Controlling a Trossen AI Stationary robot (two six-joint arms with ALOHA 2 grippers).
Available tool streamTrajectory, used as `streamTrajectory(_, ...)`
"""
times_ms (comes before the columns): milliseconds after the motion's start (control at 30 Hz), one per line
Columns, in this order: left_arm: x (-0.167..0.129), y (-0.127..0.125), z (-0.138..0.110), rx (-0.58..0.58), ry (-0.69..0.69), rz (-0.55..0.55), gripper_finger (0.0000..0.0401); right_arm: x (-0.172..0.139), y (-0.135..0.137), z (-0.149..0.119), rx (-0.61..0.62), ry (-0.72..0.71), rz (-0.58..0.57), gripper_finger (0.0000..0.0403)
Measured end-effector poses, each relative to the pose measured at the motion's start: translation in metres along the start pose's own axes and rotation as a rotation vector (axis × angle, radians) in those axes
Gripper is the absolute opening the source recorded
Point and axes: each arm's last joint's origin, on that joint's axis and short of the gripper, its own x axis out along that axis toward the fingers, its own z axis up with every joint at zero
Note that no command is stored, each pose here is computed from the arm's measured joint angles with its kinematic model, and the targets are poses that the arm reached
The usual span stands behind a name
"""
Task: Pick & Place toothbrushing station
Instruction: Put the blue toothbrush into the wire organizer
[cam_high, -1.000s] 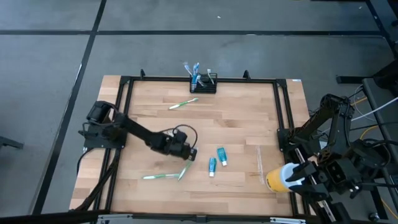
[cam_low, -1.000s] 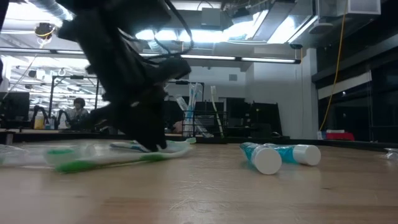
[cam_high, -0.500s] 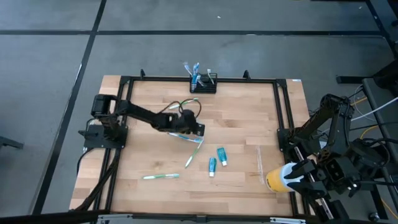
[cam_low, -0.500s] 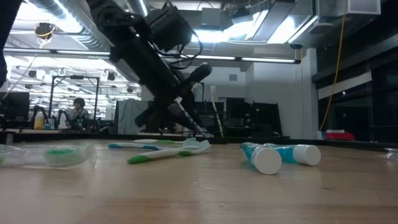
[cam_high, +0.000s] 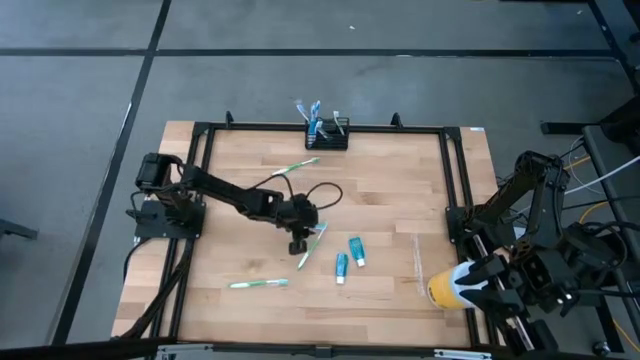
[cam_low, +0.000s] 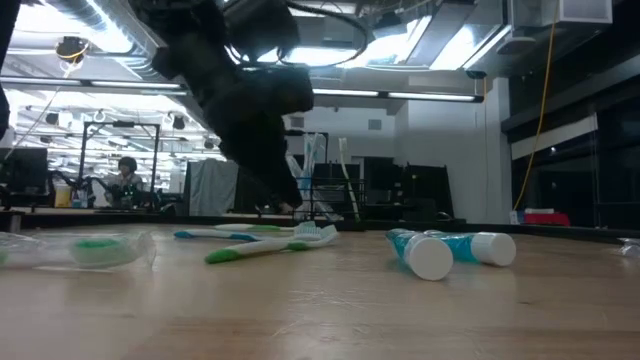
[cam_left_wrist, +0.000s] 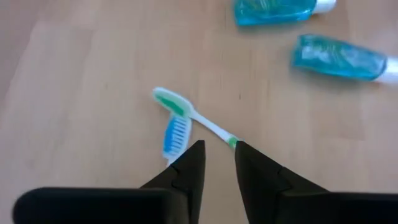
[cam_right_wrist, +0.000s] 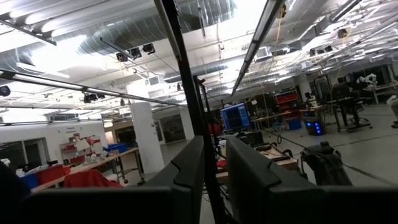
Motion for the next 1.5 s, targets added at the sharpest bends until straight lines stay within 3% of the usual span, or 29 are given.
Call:
streamTrajectory(233, -0.001, 0.011, 0.000, 0.095, 0.033, 0.092, 0.0151, 0.000, -0.001, 0.000, 0.008, 0.008, -0.033, 0.0070)
streamTrajectory(467, 0.000, 0.020, -0.001, 0.140, 0.057, 0.024, 0.0173, 0.000, -0.002, 0.000, 0.011, 0.018, -0.066, 0.0070)
streamTrajectory(733, 0.001, 0.025, -0.001, 0.113, 0.060, -0.024, 0.0152, 0.000, -0.004, 0.002, 0.004, 0.017, -0.094, 0.0070)
streamTrajectory(1300, 0.038, 0.029, 0.009, 0.098, 0.088, -0.076, 0.0124, 0.000, -0.004, 0.002, 0.010, 0.016, -0.110, 0.0070)
streamTrajectory(1500, 0.045, 0.029, 0.008, 0.095, 0.152, -0.089, 0.0075, 0.000, -0.005, 0.002, 0.014, 0.020, -0.120, 0.0070)
